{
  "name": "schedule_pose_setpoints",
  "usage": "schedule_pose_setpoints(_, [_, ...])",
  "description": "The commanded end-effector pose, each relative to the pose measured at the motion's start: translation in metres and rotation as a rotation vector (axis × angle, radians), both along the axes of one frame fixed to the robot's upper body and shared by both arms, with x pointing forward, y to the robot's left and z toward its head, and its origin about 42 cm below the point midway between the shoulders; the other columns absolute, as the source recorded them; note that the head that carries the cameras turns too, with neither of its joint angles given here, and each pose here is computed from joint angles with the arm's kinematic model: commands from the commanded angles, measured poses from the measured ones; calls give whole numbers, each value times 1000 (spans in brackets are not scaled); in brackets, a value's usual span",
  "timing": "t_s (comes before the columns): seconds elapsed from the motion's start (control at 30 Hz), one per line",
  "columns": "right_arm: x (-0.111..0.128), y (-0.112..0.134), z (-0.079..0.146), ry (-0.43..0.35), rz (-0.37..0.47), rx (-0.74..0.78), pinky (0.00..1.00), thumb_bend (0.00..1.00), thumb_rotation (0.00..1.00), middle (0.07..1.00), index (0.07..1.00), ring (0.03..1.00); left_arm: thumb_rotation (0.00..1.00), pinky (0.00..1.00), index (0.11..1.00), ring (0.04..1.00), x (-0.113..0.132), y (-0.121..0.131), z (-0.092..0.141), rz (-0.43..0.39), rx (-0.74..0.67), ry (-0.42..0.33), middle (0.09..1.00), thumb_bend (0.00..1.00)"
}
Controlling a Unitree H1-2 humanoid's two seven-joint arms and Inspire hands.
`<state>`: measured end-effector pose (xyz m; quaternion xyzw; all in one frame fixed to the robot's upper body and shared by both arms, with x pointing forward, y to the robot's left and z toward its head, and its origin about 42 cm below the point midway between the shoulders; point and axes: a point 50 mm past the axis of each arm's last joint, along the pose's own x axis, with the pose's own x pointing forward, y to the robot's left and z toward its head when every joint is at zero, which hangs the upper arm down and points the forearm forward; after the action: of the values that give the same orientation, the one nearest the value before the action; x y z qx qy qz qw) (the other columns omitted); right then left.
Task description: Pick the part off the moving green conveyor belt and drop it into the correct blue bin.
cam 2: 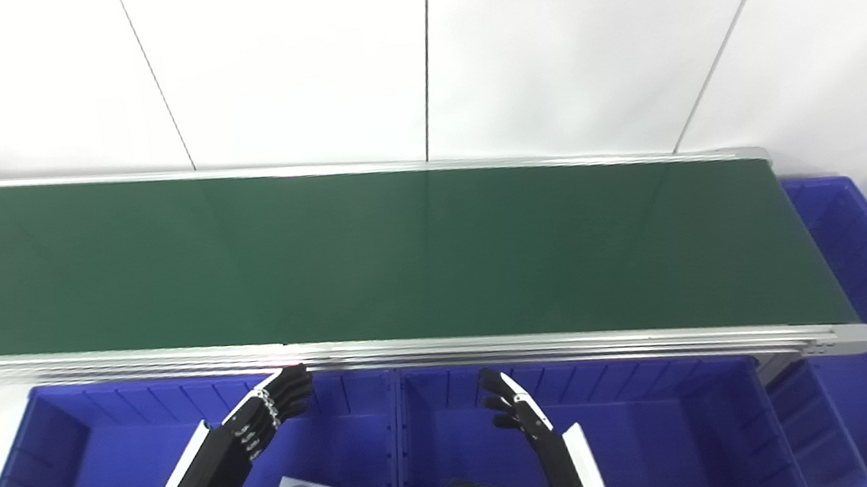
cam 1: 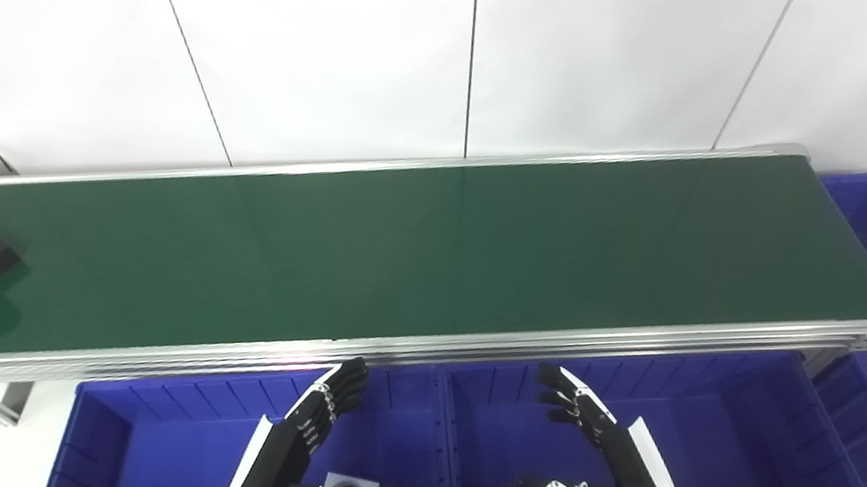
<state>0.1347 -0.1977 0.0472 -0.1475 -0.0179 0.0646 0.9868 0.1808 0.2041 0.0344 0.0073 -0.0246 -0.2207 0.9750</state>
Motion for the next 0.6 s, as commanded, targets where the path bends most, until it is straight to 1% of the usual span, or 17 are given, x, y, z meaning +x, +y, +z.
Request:
schedule_pose_setpoints(0.0, [5, 2, 9, -32, -2, 19, 770, 793, 553, 878, 891, 831, 206, 859, 883, 880, 8, 1, 12, -2, -7, -59, 892, 893])
schedule_pose_setpoints(0.57, [5, 0, 9, -33, 3, 15, 769, 783, 556, 877, 892, 830, 197, 863, 881, 882, 9, 0, 12, -10, -4, -59, 892, 887])
